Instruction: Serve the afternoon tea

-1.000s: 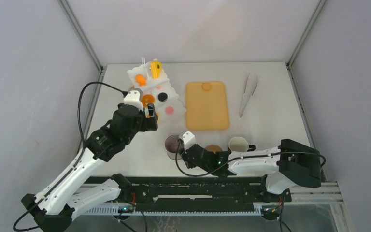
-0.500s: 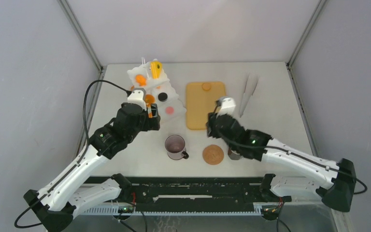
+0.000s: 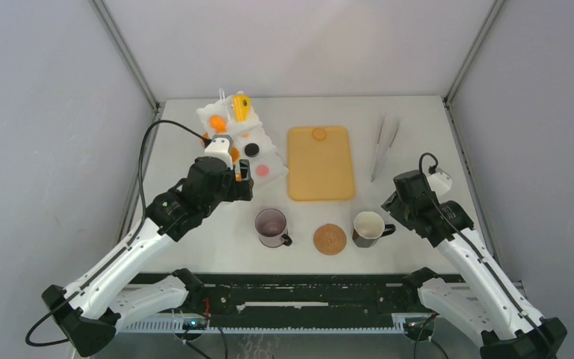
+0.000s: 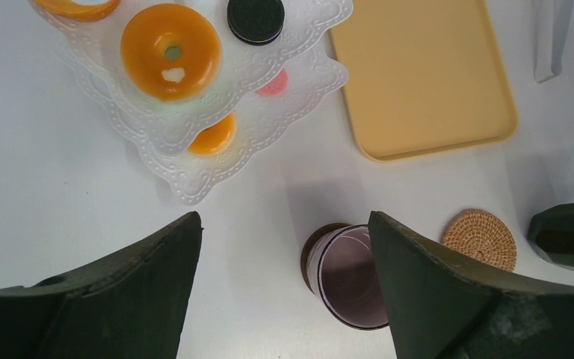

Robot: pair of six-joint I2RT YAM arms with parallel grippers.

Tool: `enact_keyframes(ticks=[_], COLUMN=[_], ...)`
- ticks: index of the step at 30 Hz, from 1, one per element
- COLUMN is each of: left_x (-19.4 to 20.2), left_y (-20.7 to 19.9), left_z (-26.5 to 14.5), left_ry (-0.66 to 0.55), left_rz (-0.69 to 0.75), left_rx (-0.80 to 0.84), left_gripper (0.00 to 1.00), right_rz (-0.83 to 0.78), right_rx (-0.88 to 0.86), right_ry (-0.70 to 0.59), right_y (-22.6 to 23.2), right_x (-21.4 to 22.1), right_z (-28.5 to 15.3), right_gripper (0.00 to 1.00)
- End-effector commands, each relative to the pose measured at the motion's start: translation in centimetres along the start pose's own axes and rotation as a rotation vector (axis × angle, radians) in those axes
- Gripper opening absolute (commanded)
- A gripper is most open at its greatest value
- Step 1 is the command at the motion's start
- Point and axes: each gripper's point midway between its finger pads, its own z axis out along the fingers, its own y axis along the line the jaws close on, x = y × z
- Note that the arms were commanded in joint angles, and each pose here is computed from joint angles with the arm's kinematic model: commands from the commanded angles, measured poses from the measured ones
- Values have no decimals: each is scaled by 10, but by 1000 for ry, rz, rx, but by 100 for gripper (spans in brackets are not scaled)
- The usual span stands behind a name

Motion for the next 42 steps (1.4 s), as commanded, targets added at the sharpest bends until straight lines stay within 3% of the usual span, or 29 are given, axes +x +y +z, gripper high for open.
enact_keyframes(ticks=[1,8,14,31,42], left_x=[-22,-22,-20,-15,-14], left_y=[-9,-9,-6,-9,-8], left_z=[-3,-4,-5,-1,-3], left_ry=[-59,-61,-61,-47,-51], left_rz=[-23,-22,-19,-14,-22], left_rx=[41,43,35,44,49], left_gripper=[87,86,86,86,86], right_rz=[56,-37,-25,63,15], right_rx=[32,-162,-155,-260,-263], right_ry=[46,32,107,286,308], right_y=[-14,15,5,-3,-10], right_x=[6,-4,15,61,74], right_z=[18,38,47,18,6], right_gripper=[56,62,66,69,70])
